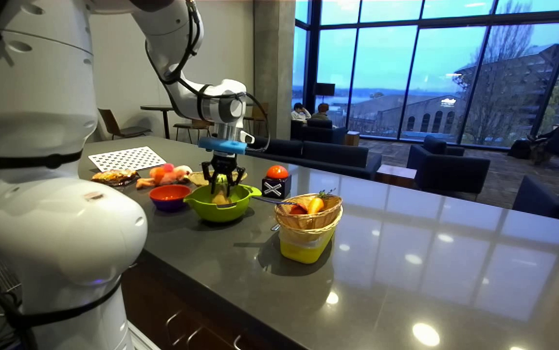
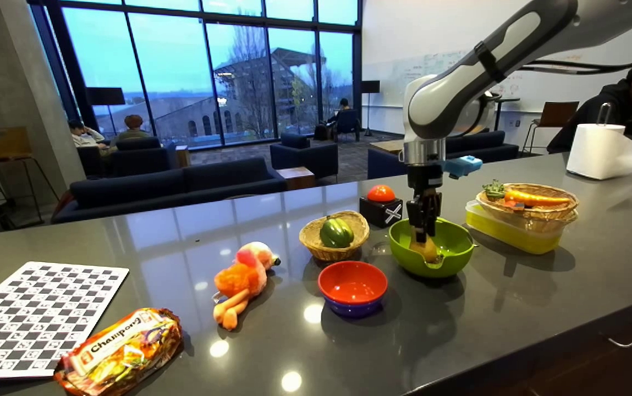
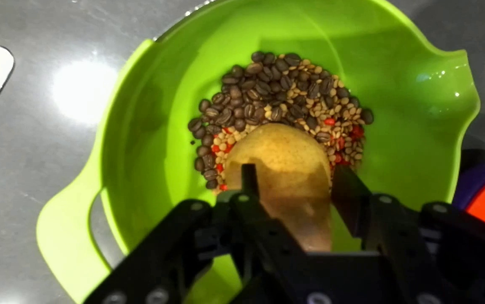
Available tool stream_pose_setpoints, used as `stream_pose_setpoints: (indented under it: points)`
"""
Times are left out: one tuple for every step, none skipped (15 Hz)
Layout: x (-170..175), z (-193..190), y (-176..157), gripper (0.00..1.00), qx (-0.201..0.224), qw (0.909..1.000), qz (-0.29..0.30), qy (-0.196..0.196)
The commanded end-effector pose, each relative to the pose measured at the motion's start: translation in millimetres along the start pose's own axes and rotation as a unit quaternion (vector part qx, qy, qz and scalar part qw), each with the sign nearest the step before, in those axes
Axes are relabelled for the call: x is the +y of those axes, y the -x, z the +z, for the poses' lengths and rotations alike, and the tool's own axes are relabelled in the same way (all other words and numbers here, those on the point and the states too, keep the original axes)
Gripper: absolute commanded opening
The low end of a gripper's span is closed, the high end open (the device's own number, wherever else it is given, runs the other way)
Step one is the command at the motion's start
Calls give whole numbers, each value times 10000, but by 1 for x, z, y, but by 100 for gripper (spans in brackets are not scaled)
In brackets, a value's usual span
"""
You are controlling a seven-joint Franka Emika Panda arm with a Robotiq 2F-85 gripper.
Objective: Put the pear in the orange bowl.
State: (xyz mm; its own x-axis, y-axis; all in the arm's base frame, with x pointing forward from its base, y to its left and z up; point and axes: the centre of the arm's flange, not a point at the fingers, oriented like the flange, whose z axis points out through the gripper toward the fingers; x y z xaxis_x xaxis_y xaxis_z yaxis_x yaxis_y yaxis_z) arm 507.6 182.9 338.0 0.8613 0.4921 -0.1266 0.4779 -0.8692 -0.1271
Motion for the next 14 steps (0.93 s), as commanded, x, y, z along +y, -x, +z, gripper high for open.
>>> stream_pose_setpoints:
  points:
    - [4,-3,7,20,113,9999,-110,58]
    - [4,-5,7,19,135,9998,-105,68]
    - [5,-5,6,67,155,9998,-110,82]
    - [4,-6,7,67,156,9998,-111,84]
    - [5,-5,6,70,152,9998,-120,86]
    - [5,-4,6,75,152,9998,-132,87]
    - [5,-4,6,82,153,9997,-150,86]
    - [6,-3,6,88,165,9997,-183,92]
    - [7,-3,5,95,173,9996,-204,92]
    - [7,-2,5,99,178,9996,-216,83]
    - [8,-1,4,100,191,9995,-255,85]
    - [9,0,3,100,205,9993,-291,74]
    - [10,1,3,100,223,9992,-332,79]
    - [11,2,1,100,247,9989,-382,63]
